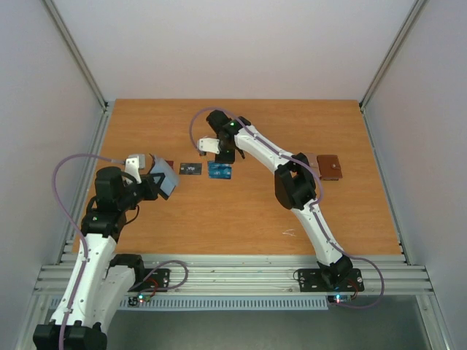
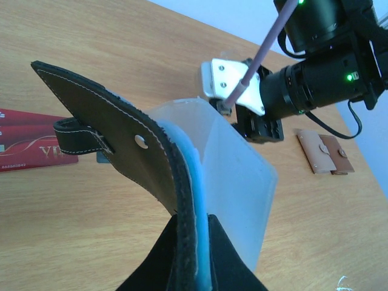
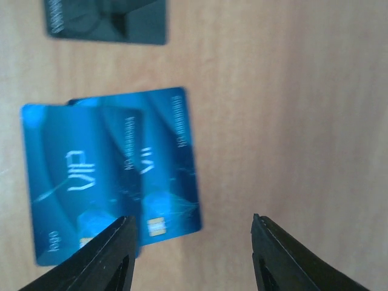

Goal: Take the credit cards out of the card holder

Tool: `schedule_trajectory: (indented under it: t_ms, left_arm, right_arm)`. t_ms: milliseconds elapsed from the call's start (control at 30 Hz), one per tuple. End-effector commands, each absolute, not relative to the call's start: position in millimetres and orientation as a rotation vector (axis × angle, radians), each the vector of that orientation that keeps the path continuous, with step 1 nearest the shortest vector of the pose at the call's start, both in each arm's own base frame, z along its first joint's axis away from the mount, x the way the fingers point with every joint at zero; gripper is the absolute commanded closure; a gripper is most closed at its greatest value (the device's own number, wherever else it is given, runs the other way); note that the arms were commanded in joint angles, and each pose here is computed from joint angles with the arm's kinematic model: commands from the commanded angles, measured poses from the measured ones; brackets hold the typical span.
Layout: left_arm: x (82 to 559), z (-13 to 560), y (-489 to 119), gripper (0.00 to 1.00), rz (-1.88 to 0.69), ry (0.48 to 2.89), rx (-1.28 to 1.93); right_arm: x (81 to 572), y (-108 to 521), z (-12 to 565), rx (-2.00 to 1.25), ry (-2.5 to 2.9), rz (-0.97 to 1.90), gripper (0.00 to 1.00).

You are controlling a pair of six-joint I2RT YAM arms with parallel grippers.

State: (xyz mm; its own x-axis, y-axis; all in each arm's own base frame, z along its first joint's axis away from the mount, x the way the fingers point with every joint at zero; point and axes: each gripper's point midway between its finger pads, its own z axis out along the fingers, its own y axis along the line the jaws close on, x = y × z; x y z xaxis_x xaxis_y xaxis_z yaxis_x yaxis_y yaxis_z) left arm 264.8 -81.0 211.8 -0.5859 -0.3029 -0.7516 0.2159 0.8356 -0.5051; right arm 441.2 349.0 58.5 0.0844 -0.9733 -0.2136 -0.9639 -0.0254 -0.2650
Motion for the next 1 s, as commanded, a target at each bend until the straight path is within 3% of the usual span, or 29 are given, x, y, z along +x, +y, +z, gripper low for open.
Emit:
schedule_trajectory:
  t_ms: [0,100,200,367,467,600,967]
  left_arm:
    - [267,235,-89,1.0,-0.726,1.986,0.044]
    - [262,252,-99,1.0,-0.751,1.933,0.161]
    - [245,273,-119,1.0,-0.804,1.84,0.386]
    - [203,312,-149,1.0,-0.923,1.625,0.731]
    - [169,335,-163,1.0,-1.015,1.457,0.924]
    - [145,353,-168,1.0,-0.999,1.311,1.059]
    - [120,357,-170,1.0,-0.871,1.174,1.228]
  right_arm:
    - [478,364,112,-1.765,1.893,-0.14,0.47]
    - [486,368,162,-1.585,1.874,-0.116,0.46]
    - [471,375,231,-1.425,1.826,0.093,0.46]
    - [392,384,329,-1.315,1.64,0.813,0.35]
    - [327,375,363,-1.384,1.43,1.083,0.28]
    - [271,359,382,-1.46,1.28,1.264,0.24]
    - [198,342,375,-1.604,1.32,1.358,0.18]
